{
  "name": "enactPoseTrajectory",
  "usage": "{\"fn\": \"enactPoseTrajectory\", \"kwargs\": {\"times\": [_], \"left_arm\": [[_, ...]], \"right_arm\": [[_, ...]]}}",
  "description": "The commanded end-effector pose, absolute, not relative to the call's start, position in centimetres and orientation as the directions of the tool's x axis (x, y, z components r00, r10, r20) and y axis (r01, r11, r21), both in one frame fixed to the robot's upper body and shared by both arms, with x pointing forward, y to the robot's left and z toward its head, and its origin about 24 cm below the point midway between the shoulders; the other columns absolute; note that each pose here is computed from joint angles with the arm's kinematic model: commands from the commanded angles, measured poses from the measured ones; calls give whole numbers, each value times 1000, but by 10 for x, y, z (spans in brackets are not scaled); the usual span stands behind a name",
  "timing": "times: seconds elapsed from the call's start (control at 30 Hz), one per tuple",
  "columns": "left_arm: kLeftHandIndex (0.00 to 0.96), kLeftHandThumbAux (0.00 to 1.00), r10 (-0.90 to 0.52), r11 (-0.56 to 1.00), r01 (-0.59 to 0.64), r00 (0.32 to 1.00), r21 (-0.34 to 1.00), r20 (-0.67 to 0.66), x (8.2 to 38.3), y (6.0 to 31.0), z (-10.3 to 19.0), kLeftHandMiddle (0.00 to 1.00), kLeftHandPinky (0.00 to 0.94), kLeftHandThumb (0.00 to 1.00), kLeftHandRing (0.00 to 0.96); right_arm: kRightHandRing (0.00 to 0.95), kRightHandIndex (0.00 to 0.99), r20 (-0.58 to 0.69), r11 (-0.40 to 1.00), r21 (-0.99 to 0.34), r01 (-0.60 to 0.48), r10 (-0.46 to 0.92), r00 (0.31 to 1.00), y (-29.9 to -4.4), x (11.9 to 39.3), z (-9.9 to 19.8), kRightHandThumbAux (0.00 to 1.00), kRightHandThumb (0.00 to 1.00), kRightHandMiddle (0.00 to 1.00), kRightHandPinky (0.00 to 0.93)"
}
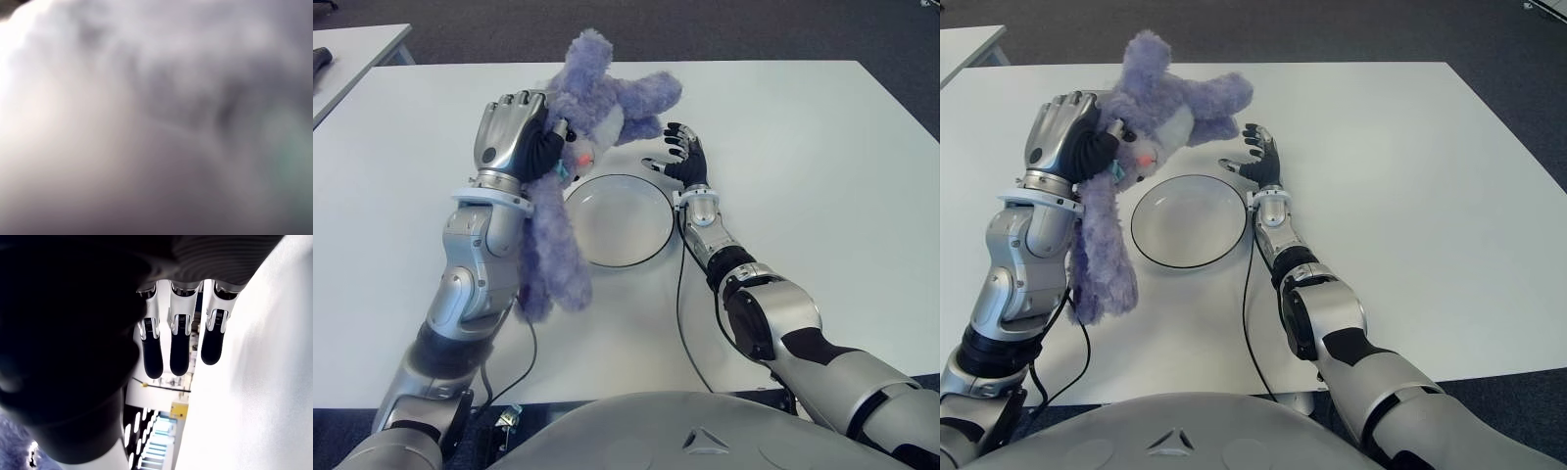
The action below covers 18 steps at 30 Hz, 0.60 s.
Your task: Put the doll into the plate.
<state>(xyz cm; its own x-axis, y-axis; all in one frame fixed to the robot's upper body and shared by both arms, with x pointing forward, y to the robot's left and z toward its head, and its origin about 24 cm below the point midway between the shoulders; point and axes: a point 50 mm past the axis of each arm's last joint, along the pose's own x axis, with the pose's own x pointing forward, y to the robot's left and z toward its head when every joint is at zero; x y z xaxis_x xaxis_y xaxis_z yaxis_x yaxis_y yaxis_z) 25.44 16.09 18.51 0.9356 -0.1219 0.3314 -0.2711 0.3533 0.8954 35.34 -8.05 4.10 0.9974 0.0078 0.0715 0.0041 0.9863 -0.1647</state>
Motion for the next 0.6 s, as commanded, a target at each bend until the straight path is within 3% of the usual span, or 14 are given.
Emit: {"fn": "enactPoseTrajectory", "kwargs": {"times": [0.03,0.33,0.4,0.6], "left_arm": [[729,613,-174,382,-199,944,903,282,252,150,179,500,799,962,824],[729,613,-197,446,-147,946,883,257,250,138,173,500,808,963,826],[729,614,-203,458,-138,946,878,254,250,136,171,500,808,963,826],[728,614,-209,481,-110,949,870,235,250,132,166,500,801,962,822]], "right_arm": [[230,195,-334,976,-214,-42,-33,942,-93,288,-57,979,39,255,228],[216,182,-336,976,-212,-42,-32,941,-93,287,-58,982,37,244,210],[215,185,-336,978,-207,-38,-34,941,-93,287,-58,992,113,245,208],[218,195,-334,980,-197,-33,-36,942,-93,286,-58,986,178,251,212]]}}
